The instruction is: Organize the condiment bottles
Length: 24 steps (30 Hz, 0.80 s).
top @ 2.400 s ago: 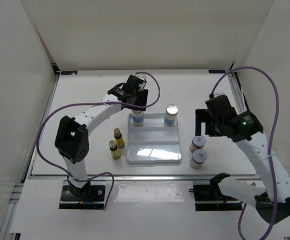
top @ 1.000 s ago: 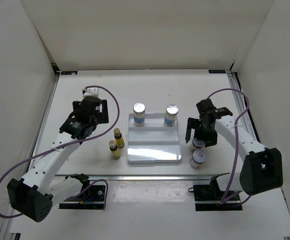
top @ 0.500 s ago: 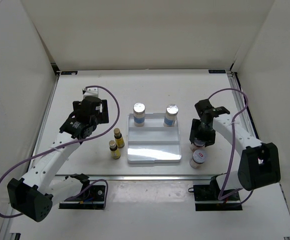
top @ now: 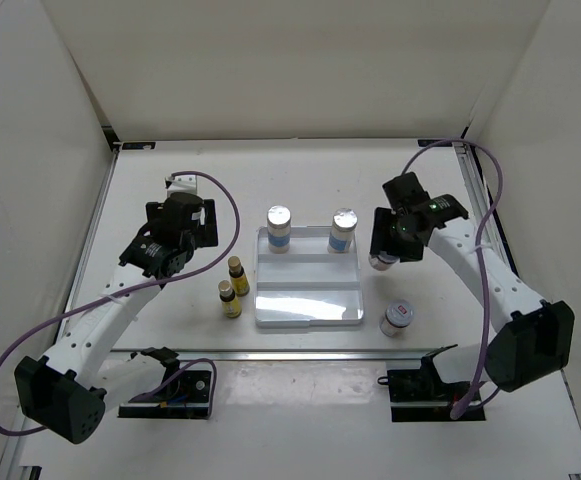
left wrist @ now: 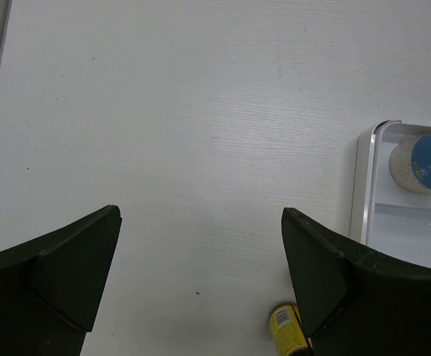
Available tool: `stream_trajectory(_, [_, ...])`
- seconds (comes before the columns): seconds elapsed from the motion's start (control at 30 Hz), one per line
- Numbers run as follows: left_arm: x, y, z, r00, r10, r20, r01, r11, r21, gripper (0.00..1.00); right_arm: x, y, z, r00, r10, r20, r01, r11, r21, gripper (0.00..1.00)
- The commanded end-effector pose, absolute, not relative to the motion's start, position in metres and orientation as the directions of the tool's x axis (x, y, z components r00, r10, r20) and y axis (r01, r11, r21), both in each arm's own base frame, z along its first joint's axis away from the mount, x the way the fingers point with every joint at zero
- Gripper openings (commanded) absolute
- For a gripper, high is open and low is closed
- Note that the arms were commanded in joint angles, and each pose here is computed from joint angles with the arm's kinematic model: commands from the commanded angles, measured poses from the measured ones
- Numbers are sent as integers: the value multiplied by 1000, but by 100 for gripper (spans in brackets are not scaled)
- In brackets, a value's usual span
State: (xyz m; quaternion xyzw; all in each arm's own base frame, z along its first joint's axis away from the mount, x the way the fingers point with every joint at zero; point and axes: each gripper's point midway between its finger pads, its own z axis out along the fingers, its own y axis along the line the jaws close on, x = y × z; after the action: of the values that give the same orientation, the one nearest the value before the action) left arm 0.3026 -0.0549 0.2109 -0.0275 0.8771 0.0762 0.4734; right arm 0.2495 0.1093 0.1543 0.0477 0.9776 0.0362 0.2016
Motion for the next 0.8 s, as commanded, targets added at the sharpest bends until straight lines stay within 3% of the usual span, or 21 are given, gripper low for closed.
stream_trajectory(0.0, [308, -57, 226, -510, 5, -860, -125, 989, 80, 100, 260, 142, 173, -901, 77, -428, 10, 987, 158, 18])
stream_trajectory(0.53, [307, -60, 225, -513, 4, -858, -110, 991, 71, 100, 281, 216, 130, -925, -32, -378, -112, 975, 192, 18])
stream_trajectory(0.77, [306, -59, 228, -507, 10, -862, -106, 992, 74, 100, 275, 221, 107, -951, -39, -308, -100, 978, 184, 31])
